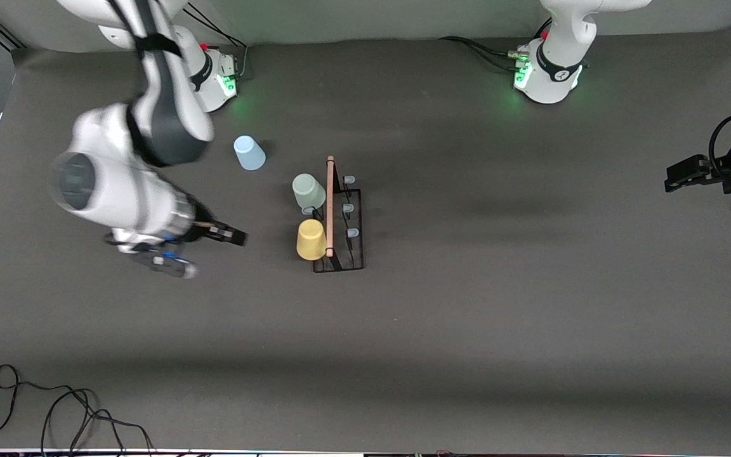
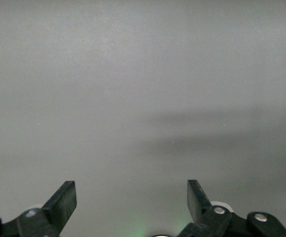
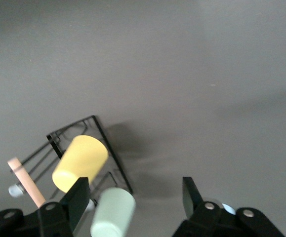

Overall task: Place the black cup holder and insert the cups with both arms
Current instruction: 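Open the right gripper and withdraw it from the rack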

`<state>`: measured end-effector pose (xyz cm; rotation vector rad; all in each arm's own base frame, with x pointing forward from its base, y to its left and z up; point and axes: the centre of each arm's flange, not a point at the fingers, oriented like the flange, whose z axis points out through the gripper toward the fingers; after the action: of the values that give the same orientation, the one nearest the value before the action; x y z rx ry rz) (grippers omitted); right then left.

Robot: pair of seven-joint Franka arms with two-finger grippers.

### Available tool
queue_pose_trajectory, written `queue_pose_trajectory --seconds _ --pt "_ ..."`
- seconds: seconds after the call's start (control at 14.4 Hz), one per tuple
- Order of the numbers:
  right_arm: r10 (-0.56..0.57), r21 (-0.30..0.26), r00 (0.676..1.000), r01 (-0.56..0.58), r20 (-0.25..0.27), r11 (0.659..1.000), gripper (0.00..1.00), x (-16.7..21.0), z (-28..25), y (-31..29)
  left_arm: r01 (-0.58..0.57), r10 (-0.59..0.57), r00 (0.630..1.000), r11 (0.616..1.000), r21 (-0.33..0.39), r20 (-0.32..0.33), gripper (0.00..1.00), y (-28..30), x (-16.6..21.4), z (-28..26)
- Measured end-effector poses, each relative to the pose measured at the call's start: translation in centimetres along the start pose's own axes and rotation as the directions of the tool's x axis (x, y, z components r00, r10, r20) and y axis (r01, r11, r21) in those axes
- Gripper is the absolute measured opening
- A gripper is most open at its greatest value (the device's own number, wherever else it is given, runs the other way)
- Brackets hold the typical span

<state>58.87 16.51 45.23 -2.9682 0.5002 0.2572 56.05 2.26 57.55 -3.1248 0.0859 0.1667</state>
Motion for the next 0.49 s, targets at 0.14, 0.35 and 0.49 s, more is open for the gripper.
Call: queue_pose_trajectory --seconds 0.14,0.35,0.49 --pt "-0.033 -0.045 0.999 0.033 -0.001 0.998 0.89 -0.4 -3.6 2.3 0.0 0.0 1.0 1.0 0.0 -0.001 1.0 0.0 0.0 0.0" --pt "-0.113 -0.102 0.994 0.113 0.01 0.988 0.95 -1.2 -8.4 4.4 -0.004 0.004 1.0 1.0 0.0 0.0 1.0 0.2 0.0 0.0" --pt "-0.153 -0.106 0.988 0.154 0.019 0.982 1.0 -0.9 -11.5 6.9 -0.012 0.012 1.0 1.0 0.001 0.001 1.0 0.6 0.1 0.1"
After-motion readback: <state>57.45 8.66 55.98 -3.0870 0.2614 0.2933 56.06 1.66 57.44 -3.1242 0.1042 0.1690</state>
